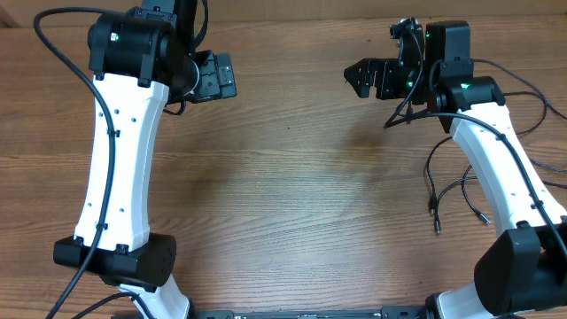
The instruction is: Untangle cables
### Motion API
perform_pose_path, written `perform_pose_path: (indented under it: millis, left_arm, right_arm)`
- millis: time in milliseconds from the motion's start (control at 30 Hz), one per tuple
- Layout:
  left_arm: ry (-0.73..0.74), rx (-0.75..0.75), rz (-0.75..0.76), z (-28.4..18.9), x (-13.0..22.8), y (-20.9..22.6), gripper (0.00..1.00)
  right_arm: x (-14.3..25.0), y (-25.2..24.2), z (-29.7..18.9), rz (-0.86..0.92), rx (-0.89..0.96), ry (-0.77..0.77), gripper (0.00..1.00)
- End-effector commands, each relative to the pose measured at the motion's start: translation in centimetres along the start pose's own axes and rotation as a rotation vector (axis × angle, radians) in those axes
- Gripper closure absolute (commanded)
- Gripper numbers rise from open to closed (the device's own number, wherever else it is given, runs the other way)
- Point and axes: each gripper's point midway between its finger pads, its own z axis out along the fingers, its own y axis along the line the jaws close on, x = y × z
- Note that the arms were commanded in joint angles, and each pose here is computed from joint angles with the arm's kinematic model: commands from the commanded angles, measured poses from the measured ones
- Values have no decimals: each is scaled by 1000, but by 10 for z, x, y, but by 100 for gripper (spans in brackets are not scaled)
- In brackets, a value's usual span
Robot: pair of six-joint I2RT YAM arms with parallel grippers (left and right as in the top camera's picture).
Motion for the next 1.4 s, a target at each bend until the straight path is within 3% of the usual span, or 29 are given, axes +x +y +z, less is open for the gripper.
perform_pose_path:
  millis: [0, 1000, 1367]
  left_arm:
    - [15, -2, -15, 7, -1, 2, 1]
    - [12, -1, -15, 6, -1, 2, 0]
    - [-69, 32, -18, -30, 2, 5, 0]
  right_arm:
    - [-5, 3, -3, -15, -8, -15, 0]
    - [-5, 3, -3, -15, -7, -15, 0]
    - [-5, 3, -3, -15, -7, -15, 0]
